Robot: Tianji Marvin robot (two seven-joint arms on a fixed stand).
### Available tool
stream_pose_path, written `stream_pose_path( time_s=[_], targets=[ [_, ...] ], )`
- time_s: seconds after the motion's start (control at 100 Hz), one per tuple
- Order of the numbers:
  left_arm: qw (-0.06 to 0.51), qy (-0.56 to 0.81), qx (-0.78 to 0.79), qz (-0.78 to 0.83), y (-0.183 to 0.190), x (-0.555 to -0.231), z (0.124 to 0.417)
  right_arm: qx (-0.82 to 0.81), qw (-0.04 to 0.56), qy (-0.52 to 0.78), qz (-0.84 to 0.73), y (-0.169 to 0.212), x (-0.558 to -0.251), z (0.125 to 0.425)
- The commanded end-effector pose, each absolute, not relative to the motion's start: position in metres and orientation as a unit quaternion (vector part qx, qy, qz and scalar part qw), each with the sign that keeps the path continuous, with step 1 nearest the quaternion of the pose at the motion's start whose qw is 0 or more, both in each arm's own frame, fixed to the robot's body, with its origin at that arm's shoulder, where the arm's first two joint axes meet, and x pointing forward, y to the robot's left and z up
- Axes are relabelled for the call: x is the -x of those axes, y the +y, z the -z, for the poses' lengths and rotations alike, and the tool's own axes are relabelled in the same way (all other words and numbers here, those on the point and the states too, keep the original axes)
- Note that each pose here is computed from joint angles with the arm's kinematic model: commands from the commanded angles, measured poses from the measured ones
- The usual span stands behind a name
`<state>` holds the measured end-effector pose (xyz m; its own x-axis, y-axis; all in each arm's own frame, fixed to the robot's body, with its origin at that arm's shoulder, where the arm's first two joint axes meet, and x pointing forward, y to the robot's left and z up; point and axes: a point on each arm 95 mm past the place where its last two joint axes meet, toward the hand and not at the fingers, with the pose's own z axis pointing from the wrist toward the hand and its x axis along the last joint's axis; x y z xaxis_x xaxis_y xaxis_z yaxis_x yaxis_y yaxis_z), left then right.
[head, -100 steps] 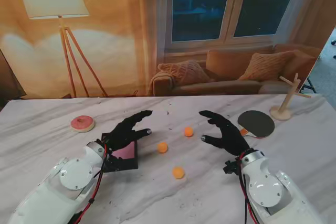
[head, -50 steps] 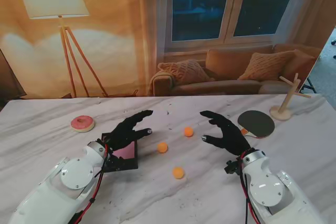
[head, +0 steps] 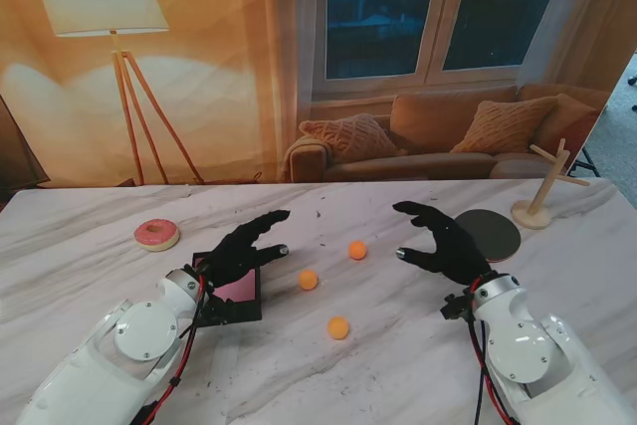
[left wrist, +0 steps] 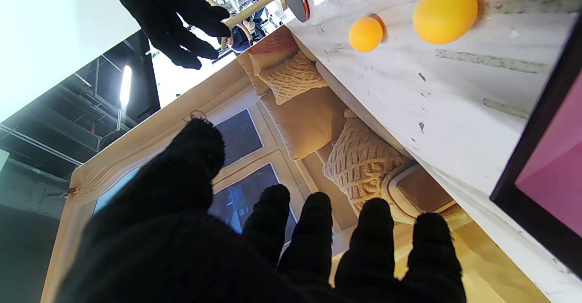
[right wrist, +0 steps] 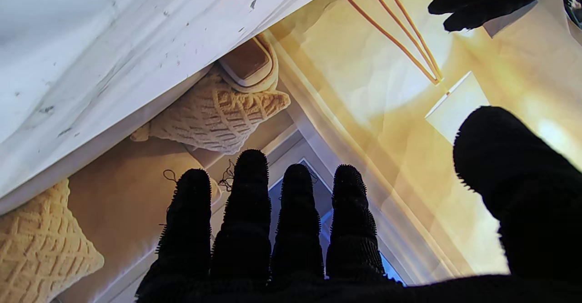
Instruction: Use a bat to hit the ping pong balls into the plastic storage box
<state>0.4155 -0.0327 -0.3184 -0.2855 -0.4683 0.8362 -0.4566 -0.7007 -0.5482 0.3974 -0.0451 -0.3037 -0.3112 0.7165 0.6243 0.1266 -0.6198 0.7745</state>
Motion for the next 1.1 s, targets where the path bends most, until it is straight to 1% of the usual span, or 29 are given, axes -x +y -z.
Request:
stream_pose_path(
  time_s=[0.0,0.22,0.4,0.61,1.09],
  targets=[
    [-0.003,0.389,0.599,0.699,-0.036,-0.413,0.320,-0.542,0.216,0.390,-0.712,-0.053,-0.403,0.294],
    [-0.004,0.389,0.601,0.699,-0.036,-0.413,0.319,-0.533,0.259,0.403,-0.697,-0.077,-0.418,0.279],
    [-0.004,0.388,0.602,0.698,-0.036,-0.413,0.319,-0.534,0.297,0.425,-0.668,-0.096,-0.432,0.277],
    [-0.007,0.388,0.604,0.696,-0.037,-0.414,0.320,-0.536,0.334,0.472,-0.615,-0.113,-0.447,0.287],
    [-0.008,0.386,0.606,0.696,-0.038,-0.414,0.319,-0.532,0.354,0.564,-0.523,-0.117,-0.468,0.325]
  ],
)
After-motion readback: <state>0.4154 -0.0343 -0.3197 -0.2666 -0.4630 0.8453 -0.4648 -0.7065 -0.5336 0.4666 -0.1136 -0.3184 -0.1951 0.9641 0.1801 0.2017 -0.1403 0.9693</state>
